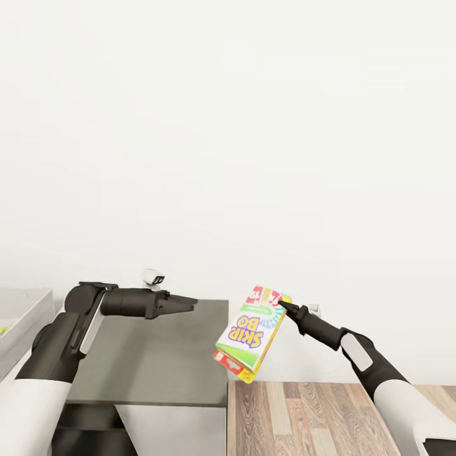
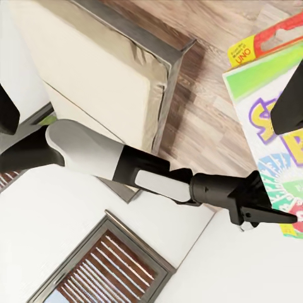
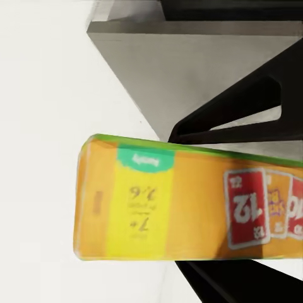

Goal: Put all the toys in the child's room - the three board games (two on the bed and one on the table), the two jigsaw puzzles on the table, and the tennis ball on the table - inside the toy box on the table in the child's room.

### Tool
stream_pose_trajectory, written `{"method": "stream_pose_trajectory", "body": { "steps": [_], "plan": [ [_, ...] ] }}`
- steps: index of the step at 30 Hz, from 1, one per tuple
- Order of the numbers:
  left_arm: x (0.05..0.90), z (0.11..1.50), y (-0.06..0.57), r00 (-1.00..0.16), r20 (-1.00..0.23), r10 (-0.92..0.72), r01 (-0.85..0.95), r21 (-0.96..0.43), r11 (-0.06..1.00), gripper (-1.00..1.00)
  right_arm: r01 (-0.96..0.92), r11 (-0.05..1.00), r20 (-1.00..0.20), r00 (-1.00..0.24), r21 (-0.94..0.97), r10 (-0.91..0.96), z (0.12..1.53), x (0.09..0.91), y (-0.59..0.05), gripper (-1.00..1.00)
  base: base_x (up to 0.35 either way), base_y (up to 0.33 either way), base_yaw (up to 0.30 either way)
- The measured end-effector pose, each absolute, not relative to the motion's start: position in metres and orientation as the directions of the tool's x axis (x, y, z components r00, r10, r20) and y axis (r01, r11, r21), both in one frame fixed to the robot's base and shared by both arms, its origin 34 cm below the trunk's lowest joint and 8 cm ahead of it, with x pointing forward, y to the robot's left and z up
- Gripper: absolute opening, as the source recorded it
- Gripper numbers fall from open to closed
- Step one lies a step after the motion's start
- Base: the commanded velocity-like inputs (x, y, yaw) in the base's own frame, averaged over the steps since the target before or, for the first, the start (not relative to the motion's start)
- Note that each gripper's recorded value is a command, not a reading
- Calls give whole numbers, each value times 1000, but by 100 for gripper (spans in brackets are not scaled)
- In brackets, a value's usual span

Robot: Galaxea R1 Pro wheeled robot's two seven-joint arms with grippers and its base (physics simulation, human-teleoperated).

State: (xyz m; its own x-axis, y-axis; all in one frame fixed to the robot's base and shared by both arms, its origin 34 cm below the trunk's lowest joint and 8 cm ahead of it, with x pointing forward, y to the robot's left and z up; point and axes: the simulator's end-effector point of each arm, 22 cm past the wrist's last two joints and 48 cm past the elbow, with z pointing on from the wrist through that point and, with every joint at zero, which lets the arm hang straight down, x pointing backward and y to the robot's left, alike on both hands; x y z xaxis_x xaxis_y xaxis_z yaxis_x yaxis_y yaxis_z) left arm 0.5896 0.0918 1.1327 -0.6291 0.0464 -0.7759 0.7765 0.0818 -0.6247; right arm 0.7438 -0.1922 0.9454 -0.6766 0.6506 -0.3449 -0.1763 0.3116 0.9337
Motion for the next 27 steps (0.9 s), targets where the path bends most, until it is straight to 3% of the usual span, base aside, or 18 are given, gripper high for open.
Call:
{"method": "stream_pose_trajectory", "body": {
  "steps": [16,27],
  "plan": [
    [597,1122,104,-661,-750,-6,746,-658,101,100,-232,269,-354,-675,935,647,970,744,-182,-100,0,31,0],
    [599,1122,106,-662,-750,-13,745,-659,103,100,-233,269,-355,-674,934,648,970,744,-182,-100,-90,2,0]
  ]
}}
